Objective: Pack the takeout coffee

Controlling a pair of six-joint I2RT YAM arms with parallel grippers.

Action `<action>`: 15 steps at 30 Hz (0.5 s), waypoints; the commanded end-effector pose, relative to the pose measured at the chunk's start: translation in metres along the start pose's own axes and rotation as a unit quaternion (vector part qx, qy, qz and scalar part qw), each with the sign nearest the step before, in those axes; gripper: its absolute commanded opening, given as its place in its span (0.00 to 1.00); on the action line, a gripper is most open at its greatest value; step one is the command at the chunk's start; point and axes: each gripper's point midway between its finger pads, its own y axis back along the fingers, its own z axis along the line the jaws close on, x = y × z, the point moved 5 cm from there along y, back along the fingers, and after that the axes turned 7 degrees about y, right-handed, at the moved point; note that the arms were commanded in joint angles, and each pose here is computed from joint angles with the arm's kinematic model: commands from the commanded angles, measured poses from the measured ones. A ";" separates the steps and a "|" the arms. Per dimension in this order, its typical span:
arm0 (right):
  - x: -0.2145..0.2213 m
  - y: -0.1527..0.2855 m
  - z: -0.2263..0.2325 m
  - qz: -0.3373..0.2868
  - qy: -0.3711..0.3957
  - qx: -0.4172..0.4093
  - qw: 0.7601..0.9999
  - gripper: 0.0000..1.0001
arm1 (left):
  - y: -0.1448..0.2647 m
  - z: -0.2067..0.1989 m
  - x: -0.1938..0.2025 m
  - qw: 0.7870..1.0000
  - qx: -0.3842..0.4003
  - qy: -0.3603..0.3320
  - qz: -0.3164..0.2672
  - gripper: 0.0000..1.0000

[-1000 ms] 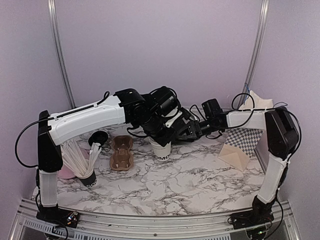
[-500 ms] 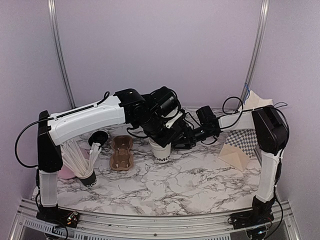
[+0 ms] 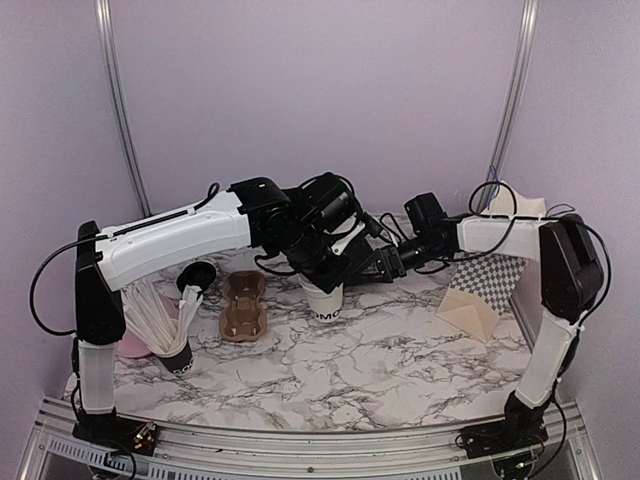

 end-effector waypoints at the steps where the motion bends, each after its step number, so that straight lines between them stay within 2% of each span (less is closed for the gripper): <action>1: -0.001 0.010 0.021 0.007 0.130 0.008 0.991 0.78 | 0.010 0.000 -0.010 1.000 0.016 0.005 -0.019 0.00; 8: 0.013 0.007 0.031 0.015 0.208 0.003 0.978 0.98 | 0.044 0.009 -0.016 0.996 0.080 0.019 -0.035 0.00; 15: 0.007 -0.005 0.050 0.036 0.266 0.012 0.963 0.99 | 0.075 0.010 -0.019 0.989 0.138 0.034 -0.047 0.00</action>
